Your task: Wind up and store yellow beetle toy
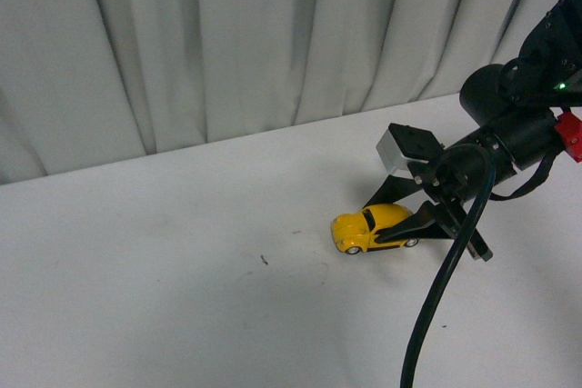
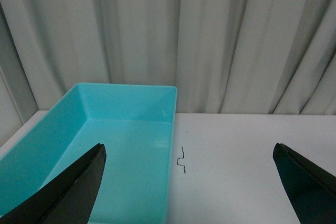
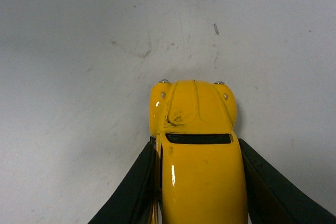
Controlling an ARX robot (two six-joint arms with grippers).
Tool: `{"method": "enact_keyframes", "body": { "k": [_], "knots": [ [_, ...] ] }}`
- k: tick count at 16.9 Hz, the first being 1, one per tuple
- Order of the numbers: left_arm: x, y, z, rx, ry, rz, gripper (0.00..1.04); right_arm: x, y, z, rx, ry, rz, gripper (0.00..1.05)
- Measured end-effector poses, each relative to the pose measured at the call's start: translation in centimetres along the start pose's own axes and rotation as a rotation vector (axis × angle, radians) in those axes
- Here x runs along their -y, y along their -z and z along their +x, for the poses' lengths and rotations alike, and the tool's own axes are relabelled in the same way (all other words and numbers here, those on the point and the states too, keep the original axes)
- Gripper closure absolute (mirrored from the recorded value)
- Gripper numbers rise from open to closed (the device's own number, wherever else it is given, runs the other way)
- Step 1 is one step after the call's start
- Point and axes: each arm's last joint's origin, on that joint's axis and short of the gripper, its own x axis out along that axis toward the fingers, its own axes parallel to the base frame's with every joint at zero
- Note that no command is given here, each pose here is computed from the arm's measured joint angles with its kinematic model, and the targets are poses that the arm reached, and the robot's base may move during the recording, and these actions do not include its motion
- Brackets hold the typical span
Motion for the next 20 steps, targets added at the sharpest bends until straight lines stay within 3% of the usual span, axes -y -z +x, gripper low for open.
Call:
{"method": "enact_keyframes", "body": {
  "k": [9,13,20],
  "knots": [
    [0.0,0.0,0.0,0.0,0.0,0.0,0.07,-2.4,2.7,-3.5,0.004,0.052,0.121,0.64],
    [0.0,0.0,0.0,0.0,0.0,0.0,0.07,-2.5,2.8,-3.4,-0.035,0.047,0.121,0.5],
    [0.0,0.0,0.0,0.0,-0.001,0.0,0.07,-3.1,3.3,-3.4,-0.041,0.036,0.149,0.35]
  ]
}}
